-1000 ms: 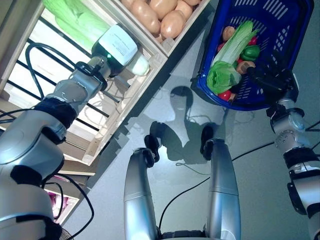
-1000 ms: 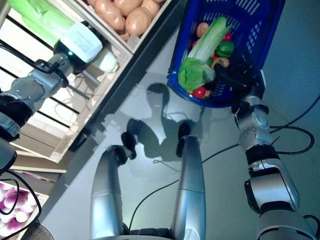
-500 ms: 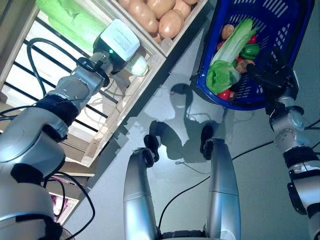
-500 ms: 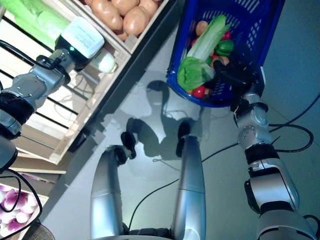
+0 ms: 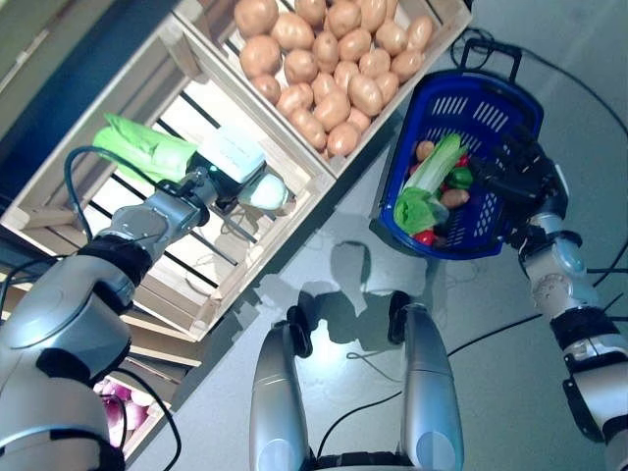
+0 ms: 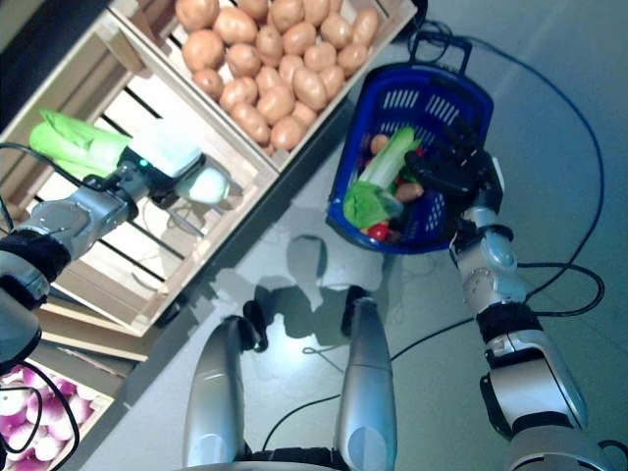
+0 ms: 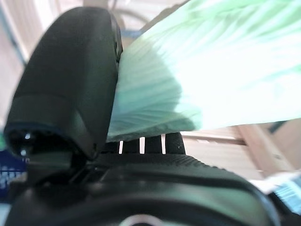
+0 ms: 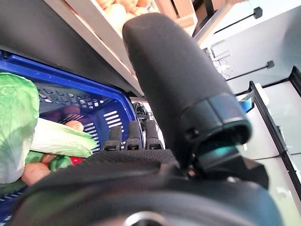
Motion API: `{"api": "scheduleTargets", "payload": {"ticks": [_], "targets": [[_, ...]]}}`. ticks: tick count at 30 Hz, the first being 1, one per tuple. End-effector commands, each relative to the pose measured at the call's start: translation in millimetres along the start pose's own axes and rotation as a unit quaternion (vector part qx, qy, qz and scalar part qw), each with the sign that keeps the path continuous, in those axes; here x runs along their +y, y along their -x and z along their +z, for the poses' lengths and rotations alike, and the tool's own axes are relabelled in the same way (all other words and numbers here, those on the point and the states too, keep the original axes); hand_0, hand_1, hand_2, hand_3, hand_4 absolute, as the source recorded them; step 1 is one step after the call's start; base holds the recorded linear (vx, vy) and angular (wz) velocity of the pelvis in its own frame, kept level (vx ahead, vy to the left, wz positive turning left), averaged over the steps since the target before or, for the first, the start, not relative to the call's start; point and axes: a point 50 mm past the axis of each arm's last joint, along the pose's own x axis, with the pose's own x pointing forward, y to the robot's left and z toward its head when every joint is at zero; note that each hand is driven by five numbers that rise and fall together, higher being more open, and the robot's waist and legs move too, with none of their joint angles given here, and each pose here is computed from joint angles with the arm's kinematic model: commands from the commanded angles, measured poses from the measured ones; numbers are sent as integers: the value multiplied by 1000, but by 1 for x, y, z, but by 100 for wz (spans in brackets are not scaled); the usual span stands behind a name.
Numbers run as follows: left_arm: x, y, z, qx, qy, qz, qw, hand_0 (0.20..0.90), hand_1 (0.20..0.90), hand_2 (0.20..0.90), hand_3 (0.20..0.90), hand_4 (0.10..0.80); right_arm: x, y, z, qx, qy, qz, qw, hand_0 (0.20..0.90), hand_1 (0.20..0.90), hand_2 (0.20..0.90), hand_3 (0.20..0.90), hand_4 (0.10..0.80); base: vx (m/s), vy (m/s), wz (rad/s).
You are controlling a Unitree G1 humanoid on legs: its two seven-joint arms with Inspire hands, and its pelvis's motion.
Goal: Put vegetables into the basket
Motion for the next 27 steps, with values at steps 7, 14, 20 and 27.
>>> {"api": "scheduleTargets", "payload": {"ticks": [7, 14, 20, 27], "targets": [[-11, 41, -14, 74, 312, 157, 934, 300, 300, 300, 300, 400, 21, 27, -33, 21, 0, 97, 995, 900, 900, 900, 900, 800, 149, -8, -6], [-28, 56, 35, 29, 553, 188, 811, 300, 300, 300, 300, 400, 23, 68, -88, 186, 8, 228, 956, 900, 900, 900, 900, 800, 242, -26, -3], [-4, 55, 59, -20, 677, 270, 684, 300, 300, 300, 300, 400, 39, 86, -103, 225, -61, 292, 927, 900, 900, 900, 900, 800, 147, 7, 11], [30, 46, 88, -116, 806, 272, 513, 300, 300, 300, 300, 400, 77, 92, -108, 264, -116, 357, 889, 900, 900, 900, 900, 800, 50, 1, 12]]}}
